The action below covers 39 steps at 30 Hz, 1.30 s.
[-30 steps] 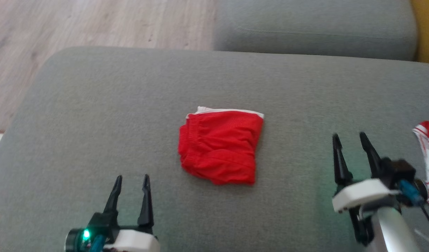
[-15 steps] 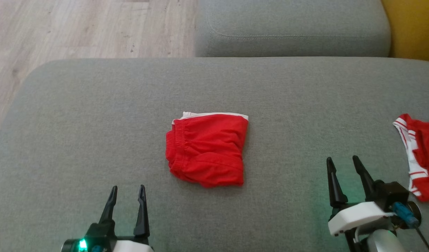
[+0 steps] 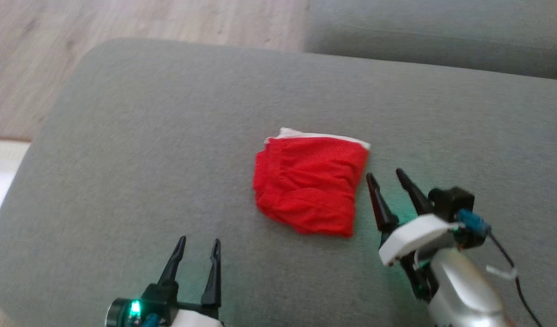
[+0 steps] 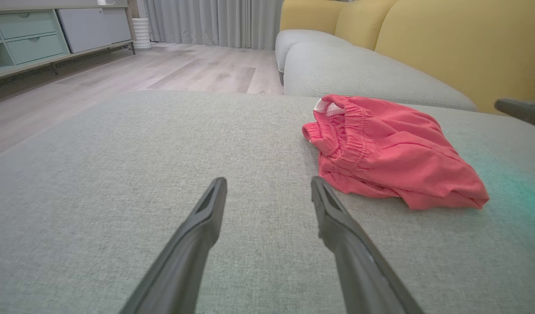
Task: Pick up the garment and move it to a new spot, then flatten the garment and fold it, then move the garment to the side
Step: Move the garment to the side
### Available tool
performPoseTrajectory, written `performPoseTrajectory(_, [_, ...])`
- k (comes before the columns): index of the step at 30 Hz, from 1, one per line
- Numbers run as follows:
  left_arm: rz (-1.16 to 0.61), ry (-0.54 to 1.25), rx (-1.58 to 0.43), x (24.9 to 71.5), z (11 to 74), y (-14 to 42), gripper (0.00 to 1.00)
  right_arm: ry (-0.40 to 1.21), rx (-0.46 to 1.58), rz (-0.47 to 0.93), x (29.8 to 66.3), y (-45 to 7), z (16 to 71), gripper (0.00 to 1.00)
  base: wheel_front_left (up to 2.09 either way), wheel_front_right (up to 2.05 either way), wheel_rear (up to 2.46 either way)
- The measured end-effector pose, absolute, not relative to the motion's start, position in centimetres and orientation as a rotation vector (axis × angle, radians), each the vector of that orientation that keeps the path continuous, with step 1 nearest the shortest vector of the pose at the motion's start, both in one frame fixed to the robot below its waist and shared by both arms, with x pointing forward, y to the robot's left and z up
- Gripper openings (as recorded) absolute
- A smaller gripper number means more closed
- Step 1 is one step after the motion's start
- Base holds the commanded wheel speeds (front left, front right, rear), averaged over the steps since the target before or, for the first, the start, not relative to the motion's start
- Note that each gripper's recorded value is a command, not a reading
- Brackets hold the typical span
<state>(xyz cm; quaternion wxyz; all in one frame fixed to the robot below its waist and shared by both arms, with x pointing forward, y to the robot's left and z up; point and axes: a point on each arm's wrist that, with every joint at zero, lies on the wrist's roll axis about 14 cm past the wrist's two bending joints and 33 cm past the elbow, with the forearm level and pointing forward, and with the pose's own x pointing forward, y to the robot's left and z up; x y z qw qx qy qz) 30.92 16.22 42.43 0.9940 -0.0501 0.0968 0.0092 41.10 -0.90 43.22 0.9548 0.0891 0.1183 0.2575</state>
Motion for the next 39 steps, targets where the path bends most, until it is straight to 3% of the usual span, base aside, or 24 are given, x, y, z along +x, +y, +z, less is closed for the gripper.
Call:
performPoseTrajectory(4, [0.045,0.203,-0.097,30.7,42.3,16.9,1.00,0.306,0.161,0.560,42.8,1.0,41.8,1.00,0.00,0.00,0.00])
performPoseTrajectory(13, [0.109,0.247,-0.096,30.0,41.3,18.4,1.00,0.490,0.117,0.606,42.9,3.0,36.4,1.00,0.00,0.00,0.00])
performPoseTrajectory(15, [0.116,0.255,-0.094,30.0,41.1,18.4,1.00,0.486,0.106,0.620,43.4,3.4,36.5,0.00,0.00,0.00,0.00])
performPoseTrajectory(20, [0.086,0.251,-0.099,30.6,41.1,17.7,1.00,0.461,0.106,0.599,43.7,2.7,37.0,0.00,0.00,0.00,0.00])
performPoseTrajectory(26, [-0.011,0.230,-0.105,32.3,41.6,15.2,1.00,0.430,0.137,0.455,43.6,-2.4,37.7,0.00,0.00,0.00,0.00])
performPoseTrajectory(39, [-0.463,0.157,-0.118,37.3,43.9,1.8,1.00,0.372,0.163,0.095,37.7,-16.2,38.5,0.00,0.00,0.00,0.00])
